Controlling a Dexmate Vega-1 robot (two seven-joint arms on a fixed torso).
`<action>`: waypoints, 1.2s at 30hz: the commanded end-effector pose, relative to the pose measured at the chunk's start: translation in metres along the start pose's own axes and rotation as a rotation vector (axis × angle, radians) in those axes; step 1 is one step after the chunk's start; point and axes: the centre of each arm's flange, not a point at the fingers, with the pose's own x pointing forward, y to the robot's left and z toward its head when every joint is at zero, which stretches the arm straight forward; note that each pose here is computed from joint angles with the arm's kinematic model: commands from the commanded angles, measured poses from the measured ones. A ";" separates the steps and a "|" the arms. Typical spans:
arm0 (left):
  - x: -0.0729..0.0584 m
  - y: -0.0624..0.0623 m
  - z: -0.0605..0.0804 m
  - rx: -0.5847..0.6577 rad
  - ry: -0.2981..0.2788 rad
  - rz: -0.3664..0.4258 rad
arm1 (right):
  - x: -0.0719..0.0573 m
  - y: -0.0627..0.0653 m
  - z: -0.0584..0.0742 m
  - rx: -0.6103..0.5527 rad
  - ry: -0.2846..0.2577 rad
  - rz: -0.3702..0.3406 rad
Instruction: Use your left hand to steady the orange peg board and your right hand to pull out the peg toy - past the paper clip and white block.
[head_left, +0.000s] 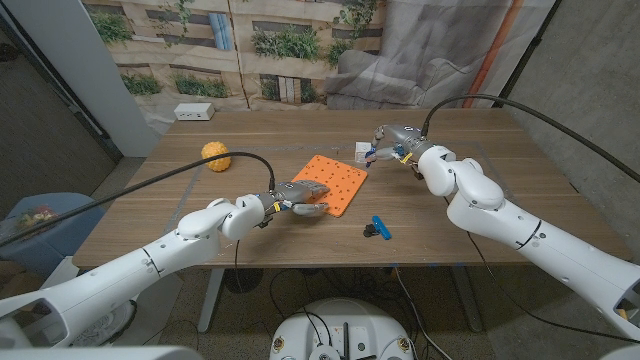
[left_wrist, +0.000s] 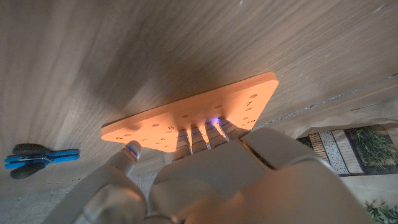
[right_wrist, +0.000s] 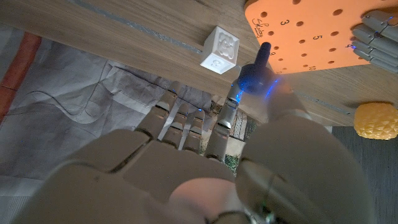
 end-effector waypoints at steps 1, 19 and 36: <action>-0.003 0.015 0.000 -0.047 0.009 0.069 | 0.007 -0.005 -0.022 0.010 0.047 -0.003; -0.005 0.029 -0.001 -0.082 0.009 0.138 | 0.022 -0.005 -0.046 -0.043 0.120 0.014; -0.020 0.038 -0.018 -0.205 0.116 0.258 | 0.035 0.000 -0.055 -0.216 0.202 0.051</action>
